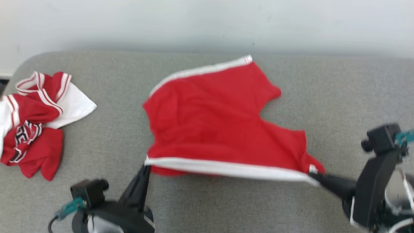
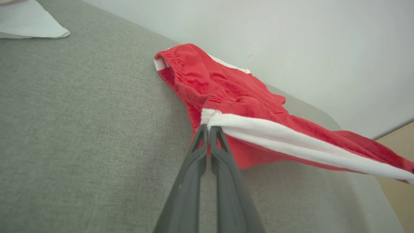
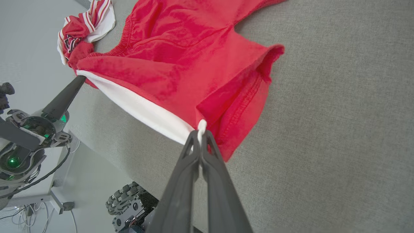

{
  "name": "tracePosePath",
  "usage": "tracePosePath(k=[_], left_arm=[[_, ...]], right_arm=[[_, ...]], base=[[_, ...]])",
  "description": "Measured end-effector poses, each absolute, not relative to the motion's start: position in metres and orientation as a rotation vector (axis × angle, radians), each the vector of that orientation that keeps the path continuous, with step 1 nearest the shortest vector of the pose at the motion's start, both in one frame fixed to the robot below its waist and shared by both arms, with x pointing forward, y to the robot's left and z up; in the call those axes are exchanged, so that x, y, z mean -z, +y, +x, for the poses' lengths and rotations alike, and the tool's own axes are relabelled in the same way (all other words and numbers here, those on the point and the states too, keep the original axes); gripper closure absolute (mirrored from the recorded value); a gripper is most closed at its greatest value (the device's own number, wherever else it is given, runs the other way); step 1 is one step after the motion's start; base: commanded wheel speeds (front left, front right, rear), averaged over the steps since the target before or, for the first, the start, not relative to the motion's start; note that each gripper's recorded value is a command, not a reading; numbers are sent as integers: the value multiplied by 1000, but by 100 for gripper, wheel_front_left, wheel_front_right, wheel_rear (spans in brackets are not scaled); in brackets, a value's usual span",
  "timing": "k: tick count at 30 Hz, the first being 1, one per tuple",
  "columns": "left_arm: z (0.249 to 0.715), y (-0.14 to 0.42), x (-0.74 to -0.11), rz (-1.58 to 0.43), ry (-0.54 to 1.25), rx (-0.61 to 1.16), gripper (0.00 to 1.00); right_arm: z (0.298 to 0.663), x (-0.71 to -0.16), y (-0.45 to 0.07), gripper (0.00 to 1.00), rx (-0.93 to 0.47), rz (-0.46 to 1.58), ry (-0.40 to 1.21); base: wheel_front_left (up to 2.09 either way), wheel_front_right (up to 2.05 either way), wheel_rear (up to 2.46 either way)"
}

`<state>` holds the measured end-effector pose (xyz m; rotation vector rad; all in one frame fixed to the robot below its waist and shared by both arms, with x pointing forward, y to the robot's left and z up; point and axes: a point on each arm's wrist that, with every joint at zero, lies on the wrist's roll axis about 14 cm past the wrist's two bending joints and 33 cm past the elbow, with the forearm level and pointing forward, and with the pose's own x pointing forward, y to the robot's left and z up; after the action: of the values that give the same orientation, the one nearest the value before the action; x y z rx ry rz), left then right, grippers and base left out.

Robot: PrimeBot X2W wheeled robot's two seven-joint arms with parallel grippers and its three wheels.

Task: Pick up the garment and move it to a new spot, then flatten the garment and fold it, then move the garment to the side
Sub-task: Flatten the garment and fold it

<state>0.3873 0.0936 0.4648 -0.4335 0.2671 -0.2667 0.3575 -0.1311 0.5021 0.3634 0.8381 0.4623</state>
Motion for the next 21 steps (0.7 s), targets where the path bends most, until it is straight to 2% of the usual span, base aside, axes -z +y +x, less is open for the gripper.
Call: tracePosePath(k=[7, 15, 21], left_arm=[[352, 102, -465, -400, 331, 280, 100], [323, 108, -459, -414, 434, 290, 100], [312, 108, -464, -431, 462, 306, 100]], right_arm=[[311, -497, -128, 100, -481, 356, 915], [275, -498, -122, 100, -525, 348, 987], [275, -511, -131, 100, -500, 319, 940]], base=[[0, 0, 0], [0, 0, 0], [0, 0, 0]])
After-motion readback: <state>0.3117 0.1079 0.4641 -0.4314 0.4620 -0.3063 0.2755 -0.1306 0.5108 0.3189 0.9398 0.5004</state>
